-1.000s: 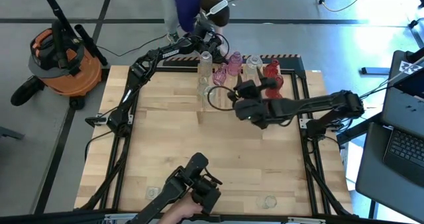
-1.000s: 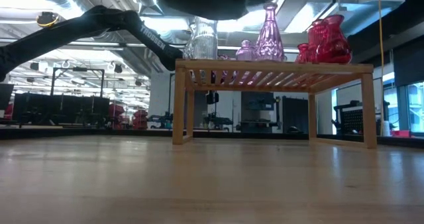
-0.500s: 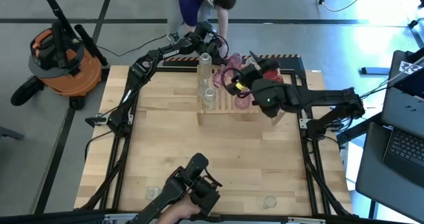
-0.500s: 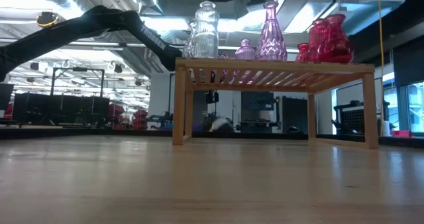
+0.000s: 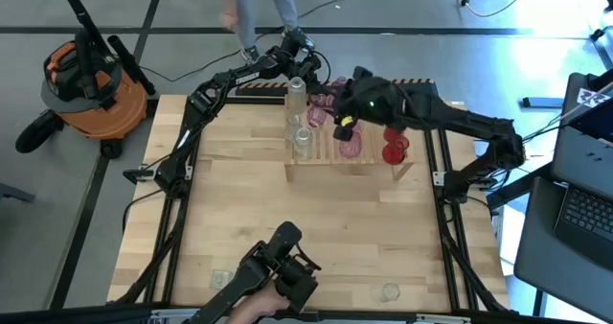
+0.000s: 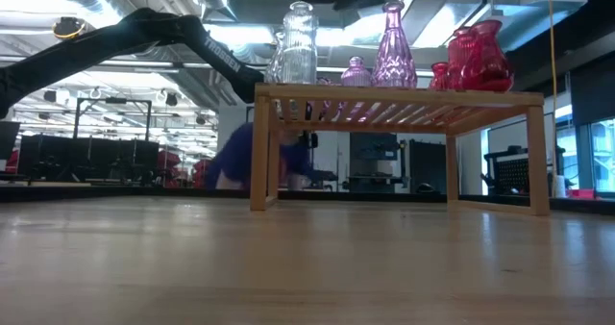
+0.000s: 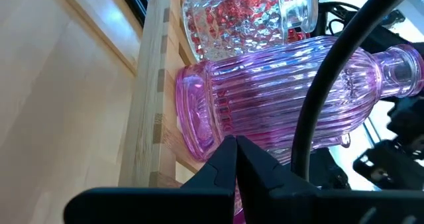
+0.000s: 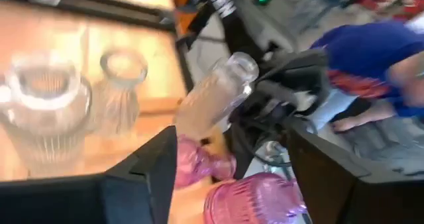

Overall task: Sort vases onto shelf
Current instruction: Adjust the pink vase on the shelf

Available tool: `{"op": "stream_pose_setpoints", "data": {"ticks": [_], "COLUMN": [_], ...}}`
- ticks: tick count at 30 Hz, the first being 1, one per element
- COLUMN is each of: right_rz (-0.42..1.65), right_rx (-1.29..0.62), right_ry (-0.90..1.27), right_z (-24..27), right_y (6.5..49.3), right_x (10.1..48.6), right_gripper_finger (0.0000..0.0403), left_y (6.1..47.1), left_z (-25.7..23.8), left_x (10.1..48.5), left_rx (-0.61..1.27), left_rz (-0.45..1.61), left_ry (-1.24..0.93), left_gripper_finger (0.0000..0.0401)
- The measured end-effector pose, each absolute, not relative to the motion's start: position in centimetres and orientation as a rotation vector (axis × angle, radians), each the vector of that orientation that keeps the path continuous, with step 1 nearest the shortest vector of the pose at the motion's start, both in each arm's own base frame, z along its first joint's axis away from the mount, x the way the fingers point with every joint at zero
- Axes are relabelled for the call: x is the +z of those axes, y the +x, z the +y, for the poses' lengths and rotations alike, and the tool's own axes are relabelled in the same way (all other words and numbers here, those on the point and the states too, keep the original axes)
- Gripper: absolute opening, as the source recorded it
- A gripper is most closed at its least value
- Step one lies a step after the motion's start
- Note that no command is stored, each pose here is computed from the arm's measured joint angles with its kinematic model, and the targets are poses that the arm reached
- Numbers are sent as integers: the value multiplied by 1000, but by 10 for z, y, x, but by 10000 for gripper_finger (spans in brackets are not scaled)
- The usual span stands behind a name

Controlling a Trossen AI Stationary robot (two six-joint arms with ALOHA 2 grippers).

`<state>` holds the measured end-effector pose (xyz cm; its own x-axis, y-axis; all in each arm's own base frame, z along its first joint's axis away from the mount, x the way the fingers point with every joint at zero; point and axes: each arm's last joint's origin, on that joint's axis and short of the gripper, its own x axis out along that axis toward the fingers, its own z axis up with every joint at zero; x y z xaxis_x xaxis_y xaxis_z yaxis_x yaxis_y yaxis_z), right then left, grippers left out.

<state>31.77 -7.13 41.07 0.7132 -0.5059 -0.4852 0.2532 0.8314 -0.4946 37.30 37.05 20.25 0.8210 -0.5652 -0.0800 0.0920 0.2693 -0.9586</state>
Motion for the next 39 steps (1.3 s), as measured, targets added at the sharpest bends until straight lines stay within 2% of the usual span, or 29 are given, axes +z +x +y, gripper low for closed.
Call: {"op": "stream_pose_setpoints", "data": {"ticks": [6, 17, 26, 33, 39], "right_rz": [675, 683, 714, 807, 850], "right_rx": [-325, -268, -249, -150, -138], "right_ry": [-411, -395, -388, -366, -364], "right_z": [-93, -97, -98, -104, -110], "right_y": [316, 329, 328, 339, 353], "right_x": [405, 393, 390, 366, 348], "right_gripper_finger": [199, 206, 206, 207, 207], "left_y": [372, 358, 368, 365, 363], "left_z": [371, 383, 373, 368, 366], "left_x": [203, 206, 205, 199, 198], "left_rx": [-470, -507, -514, -508, -525], "left_rz": [452, 397, 401, 427, 436], "left_ry": [-1222, -1106, -1063, -1081, -1097], "left_gripper_finger": [0, 0, 0, 0, 0]}}
